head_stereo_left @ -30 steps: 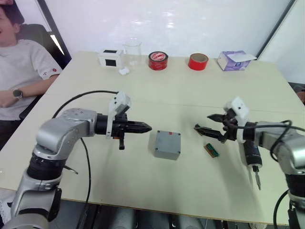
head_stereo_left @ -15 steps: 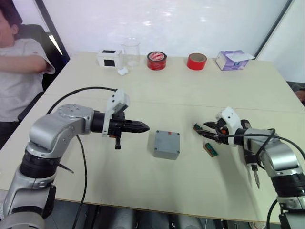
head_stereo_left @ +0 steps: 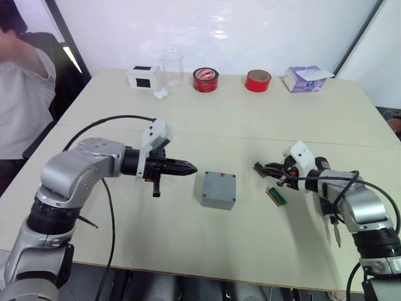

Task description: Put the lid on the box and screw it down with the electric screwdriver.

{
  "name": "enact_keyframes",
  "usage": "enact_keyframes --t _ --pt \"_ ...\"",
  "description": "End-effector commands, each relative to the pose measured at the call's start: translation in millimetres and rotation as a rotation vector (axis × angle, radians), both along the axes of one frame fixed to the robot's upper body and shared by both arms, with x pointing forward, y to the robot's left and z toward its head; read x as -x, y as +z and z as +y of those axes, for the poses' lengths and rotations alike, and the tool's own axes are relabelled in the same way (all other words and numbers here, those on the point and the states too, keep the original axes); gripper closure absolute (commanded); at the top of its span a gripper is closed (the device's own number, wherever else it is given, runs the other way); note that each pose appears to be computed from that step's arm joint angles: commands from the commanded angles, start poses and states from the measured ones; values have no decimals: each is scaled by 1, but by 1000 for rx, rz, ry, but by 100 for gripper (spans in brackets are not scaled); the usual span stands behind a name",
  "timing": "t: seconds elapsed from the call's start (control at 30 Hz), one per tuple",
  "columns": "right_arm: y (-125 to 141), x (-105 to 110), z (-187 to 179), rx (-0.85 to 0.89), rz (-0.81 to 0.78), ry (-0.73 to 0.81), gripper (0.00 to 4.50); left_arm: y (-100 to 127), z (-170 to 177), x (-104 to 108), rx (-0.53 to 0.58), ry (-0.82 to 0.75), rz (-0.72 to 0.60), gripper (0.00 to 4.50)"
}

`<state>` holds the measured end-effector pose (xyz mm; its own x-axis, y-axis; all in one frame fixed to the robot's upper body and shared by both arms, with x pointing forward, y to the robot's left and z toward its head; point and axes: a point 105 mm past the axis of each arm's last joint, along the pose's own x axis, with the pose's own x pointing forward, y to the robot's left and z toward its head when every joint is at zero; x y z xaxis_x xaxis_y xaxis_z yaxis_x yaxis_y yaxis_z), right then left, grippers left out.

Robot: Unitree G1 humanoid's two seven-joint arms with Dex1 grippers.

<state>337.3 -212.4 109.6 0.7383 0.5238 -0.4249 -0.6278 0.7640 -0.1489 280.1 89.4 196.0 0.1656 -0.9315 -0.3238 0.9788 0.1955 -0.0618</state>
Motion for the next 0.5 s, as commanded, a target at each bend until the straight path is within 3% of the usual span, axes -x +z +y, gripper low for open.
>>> enact_keyframes --t 0.03,0.3,0.5 --pt "11 -4 1 0 -51 4 447 7 0 3 13 -12 -37 450" --pt "13 -4 0 -5 -58 4 447 6 1 3 13 -9 -33 450" --pt "31 -2 2 -46 -98 11 447 4 2 2 16 -4 -25 450"
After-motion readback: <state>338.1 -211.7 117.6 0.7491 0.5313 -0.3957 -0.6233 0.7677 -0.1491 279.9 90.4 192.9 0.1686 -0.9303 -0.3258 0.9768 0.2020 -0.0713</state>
